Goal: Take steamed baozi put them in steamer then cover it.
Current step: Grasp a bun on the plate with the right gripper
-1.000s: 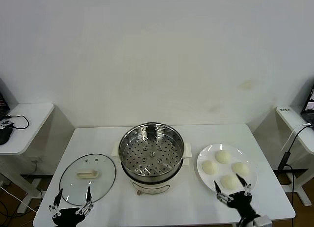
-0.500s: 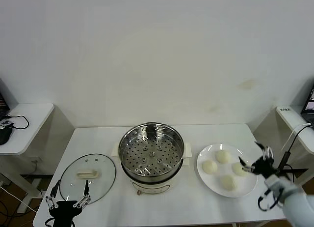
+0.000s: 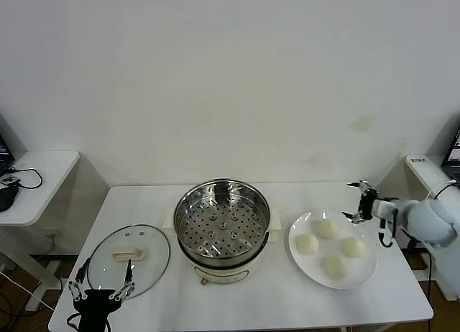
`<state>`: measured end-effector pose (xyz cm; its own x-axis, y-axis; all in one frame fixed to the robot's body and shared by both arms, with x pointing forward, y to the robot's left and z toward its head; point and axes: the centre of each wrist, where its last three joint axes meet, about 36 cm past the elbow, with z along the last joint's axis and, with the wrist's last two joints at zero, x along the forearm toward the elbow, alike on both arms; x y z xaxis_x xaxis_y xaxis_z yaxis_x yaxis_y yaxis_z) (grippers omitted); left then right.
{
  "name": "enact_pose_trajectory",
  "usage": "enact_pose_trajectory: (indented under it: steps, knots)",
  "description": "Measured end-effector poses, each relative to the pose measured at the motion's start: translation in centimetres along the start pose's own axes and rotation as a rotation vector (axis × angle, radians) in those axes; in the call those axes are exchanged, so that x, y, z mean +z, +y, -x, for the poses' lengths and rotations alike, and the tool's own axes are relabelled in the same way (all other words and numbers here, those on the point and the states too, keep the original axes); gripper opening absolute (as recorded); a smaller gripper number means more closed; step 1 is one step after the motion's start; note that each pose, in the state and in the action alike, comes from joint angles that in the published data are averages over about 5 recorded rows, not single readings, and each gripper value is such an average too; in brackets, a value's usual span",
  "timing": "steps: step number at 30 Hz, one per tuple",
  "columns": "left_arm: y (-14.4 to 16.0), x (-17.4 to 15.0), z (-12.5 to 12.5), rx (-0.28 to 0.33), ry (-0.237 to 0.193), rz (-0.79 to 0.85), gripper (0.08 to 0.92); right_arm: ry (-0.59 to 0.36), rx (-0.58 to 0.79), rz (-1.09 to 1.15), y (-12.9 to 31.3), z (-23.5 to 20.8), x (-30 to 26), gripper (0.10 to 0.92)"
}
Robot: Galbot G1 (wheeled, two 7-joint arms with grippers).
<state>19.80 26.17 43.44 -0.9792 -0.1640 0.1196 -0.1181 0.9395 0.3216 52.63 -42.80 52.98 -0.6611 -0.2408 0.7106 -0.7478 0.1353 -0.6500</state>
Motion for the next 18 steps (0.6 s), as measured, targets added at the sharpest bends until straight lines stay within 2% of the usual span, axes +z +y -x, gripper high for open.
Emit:
enact_pose_trajectory:
  steps: [9, 18]
  knots:
    - [0.3, -0.2, 0.7, -0.006, -0.008, 0.011, 0.823, 0.087, -0.235, -0.079, -2.3, 3.1, -0.2, 0.823]
    - [0.5, -0.3, 0.7, -0.015, -0.011, 0.017, 0.823, 0.147, -0.334, -0.1, -1.5, 6.5, 0.3, 0.823]
